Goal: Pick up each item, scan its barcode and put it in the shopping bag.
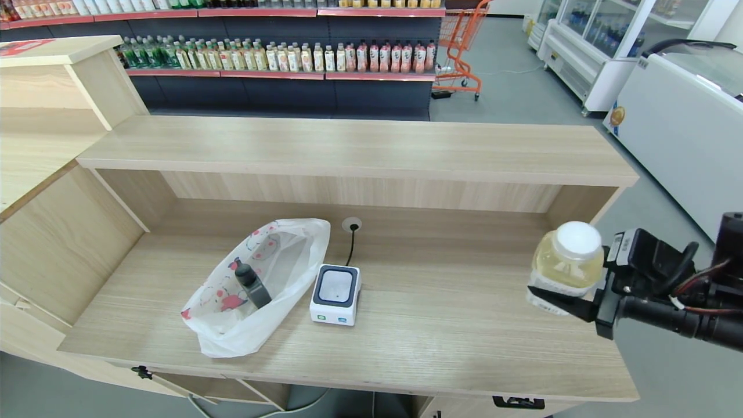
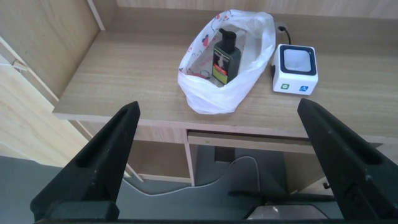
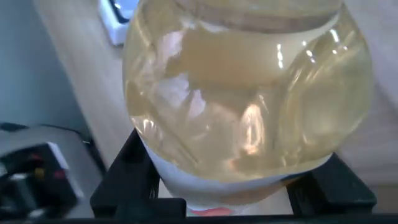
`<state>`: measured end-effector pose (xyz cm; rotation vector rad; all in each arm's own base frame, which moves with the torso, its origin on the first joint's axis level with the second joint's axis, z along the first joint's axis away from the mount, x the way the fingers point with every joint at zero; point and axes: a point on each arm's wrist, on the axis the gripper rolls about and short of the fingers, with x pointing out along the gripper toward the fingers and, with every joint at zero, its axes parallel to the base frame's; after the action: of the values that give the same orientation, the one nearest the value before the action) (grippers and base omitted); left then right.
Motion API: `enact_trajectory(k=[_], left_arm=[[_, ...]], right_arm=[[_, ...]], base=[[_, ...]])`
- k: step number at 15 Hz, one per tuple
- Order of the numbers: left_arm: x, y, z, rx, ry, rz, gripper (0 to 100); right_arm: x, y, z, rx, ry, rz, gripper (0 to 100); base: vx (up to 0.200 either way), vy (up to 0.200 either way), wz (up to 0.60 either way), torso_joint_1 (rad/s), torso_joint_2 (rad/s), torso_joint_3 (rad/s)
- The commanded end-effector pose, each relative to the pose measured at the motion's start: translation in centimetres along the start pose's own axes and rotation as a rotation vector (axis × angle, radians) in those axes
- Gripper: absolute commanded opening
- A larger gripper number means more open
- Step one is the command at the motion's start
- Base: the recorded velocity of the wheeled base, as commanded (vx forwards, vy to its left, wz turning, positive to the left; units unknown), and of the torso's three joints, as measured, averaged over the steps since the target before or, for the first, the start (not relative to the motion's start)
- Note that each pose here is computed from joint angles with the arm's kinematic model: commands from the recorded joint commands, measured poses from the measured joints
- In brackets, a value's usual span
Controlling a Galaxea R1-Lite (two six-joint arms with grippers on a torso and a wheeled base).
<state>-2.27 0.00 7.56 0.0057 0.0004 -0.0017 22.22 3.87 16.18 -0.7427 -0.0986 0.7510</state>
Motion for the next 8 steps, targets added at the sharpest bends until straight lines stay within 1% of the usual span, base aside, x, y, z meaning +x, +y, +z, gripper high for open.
enact_trajectory(k=[1, 3, 4, 5, 7, 8], left_arm=[[0.00, 0.00, 0.00, 0.000, 0.000, 0.000, 100], [0.00, 0.00, 0.00, 0.000, 0.000, 0.000, 100], [0.01, 0.00, 0.01, 0.000, 0.001, 0.000, 100], [0.00, 0.00, 0.00, 0.000, 0.000, 0.000, 100], [0.01, 0.00, 0.01, 0.000, 0.001, 0.000, 100], [0.01, 0.00, 0.01, 0.000, 0.001, 0.000, 100]], right_arm=[[-0.56, -0.83, -1.45, -0.096, 0.025, -0.072, 0], [-0.42, -1.04, -1.44, -0.316, -0.044, -0.065, 0], [-0.53, -1.17, -1.51, -0.374, -0.051, -0.064, 0], [-0.73, -1.59, -1.72, -0.513, -0.088, -0.057, 0], [-0.68, -1.78, -1.61, -0.610, -0.127, -0.053, 0], [-0.94, -1.69, -1.42, -0.633, -0.128, -0.065, 0]], base=[[0.000, 0.000, 0.00, 0.000, 0.00, 0.000], [0.000, 0.000, 0.00, 0.000, 0.00, 0.000], [0.000, 0.000, 0.00, 0.000, 0.00, 0.000], [0.000, 0.000, 0.00, 0.000, 0.00, 0.000], [0.000, 0.000, 0.00, 0.000, 0.00, 0.000], [0.000, 0.000, 0.00, 0.000, 0.00, 0.000]])
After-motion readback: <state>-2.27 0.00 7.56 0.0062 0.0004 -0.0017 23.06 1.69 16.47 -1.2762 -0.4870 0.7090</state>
